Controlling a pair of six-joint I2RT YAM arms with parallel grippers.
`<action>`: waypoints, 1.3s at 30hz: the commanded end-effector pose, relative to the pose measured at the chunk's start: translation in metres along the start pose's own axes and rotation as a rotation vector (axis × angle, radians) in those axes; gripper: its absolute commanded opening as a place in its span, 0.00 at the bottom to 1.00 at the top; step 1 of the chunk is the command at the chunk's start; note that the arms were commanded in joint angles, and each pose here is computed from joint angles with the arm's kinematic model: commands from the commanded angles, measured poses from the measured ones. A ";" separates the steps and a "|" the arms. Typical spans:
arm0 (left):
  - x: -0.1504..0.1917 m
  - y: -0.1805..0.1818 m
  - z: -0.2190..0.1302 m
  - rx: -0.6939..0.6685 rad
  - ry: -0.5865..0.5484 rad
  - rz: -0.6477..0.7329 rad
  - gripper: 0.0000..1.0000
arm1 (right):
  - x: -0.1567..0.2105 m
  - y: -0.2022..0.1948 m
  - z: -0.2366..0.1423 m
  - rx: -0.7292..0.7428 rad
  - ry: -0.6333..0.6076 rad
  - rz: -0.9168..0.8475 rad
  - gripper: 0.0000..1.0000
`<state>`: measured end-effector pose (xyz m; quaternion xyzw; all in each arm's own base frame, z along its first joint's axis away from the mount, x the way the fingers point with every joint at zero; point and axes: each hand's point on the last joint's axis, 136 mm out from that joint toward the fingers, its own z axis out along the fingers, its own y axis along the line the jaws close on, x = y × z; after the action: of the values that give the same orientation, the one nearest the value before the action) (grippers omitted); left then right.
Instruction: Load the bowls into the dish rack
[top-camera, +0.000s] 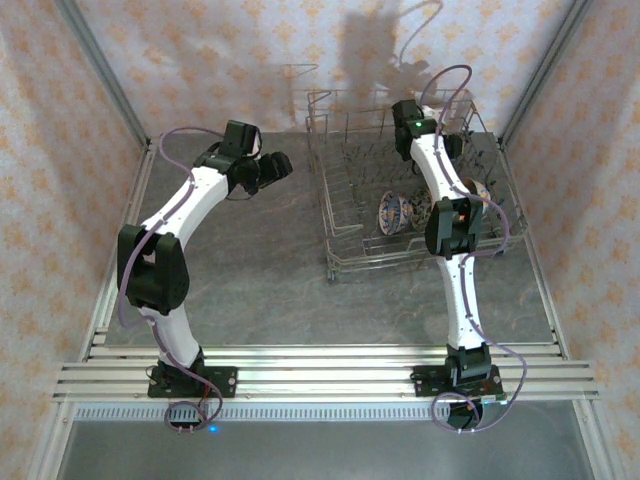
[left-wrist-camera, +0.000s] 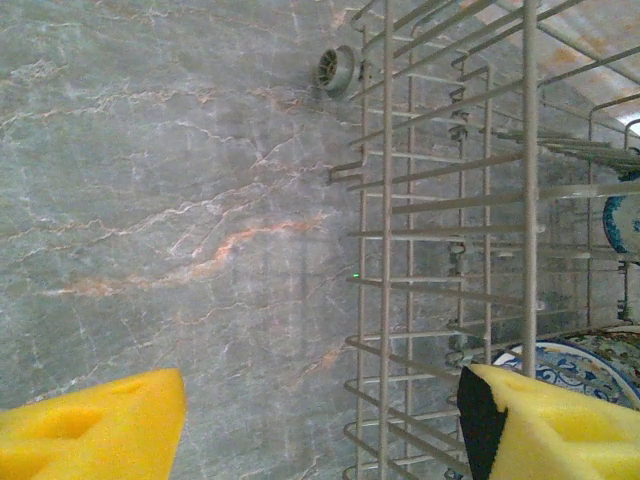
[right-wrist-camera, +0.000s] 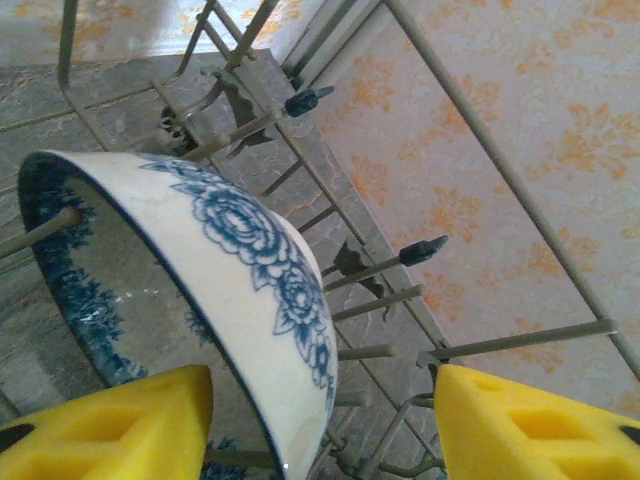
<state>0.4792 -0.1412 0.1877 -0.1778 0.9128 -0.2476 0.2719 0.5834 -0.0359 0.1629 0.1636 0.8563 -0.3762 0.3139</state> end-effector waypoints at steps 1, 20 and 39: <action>-0.002 0.004 -0.021 -0.023 -0.036 -0.017 0.73 | -0.031 -0.030 -0.035 -0.047 -0.052 0.067 0.67; 0.015 0.127 -0.102 -0.422 -0.099 -0.224 0.74 | -0.030 -0.057 -0.149 -0.330 -0.065 0.009 0.75; 0.074 0.258 -0.168 -0.755 0.012 -0.543 0.73 | 0.021 0.001 -0.207 -0.704 0.000 -0.098 0.72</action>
<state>0.2886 0.0876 0.1486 -0.4836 0.8646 0.0185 0.1353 0.4856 0.1181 0.2385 0.0067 0.9456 -0.0947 0.3113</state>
